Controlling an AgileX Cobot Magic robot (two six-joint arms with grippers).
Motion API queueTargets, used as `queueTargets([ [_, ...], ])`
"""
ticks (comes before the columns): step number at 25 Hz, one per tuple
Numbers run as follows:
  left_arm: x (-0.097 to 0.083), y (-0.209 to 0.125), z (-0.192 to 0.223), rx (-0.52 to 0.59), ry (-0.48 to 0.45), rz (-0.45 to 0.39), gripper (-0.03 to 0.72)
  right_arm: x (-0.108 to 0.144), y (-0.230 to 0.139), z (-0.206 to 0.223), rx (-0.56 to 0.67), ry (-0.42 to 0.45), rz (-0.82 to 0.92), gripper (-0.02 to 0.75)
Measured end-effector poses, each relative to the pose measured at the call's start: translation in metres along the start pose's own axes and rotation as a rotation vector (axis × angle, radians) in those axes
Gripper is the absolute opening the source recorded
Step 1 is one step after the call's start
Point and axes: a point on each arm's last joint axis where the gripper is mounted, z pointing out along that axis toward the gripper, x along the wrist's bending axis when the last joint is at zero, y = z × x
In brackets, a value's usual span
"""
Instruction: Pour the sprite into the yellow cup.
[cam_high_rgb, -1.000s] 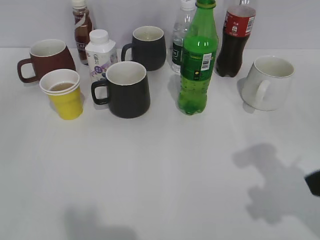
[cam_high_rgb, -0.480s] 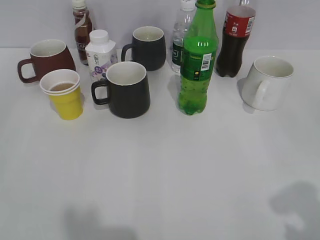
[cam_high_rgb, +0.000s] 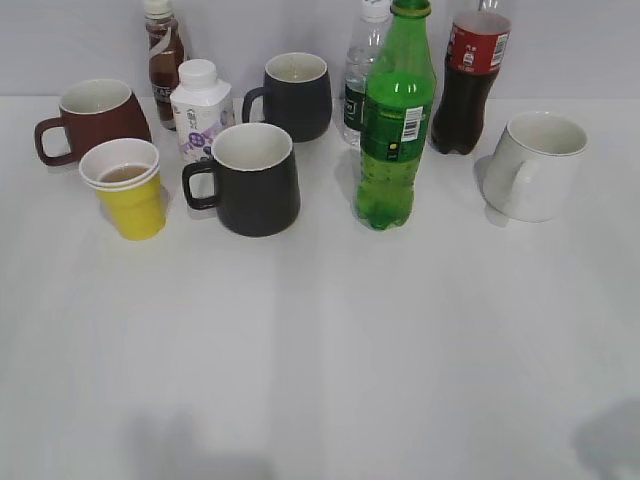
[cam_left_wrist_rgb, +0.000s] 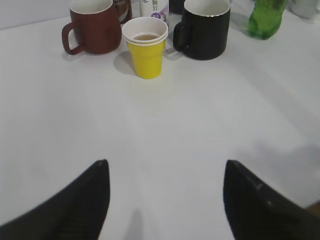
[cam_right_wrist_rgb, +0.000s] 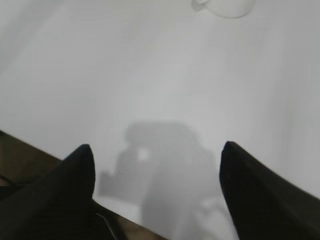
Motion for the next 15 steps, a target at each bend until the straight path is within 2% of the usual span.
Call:
queueTargets([
  [2, 0.000, 0.000, 0.000, -0.001, 0.000, 0.001, 0.531, 0.002, -0.004, 0.009, 0.003, 0.022, 0.010, 0.587],
  [5, 0.000, 0.000, 0.000, -0.003, 0.000, 0.001, 0.527, 0.002, -0.013, 0.024, 0.033, 0.010, 0.003, 0.587],
  [15, 0.000, 0.000, 0.000, -0.003, 0.002, 0.002, 0.526, 0.000, -0.015, 0.026, 0.038, -0.013, -0.006, 0.587],
])
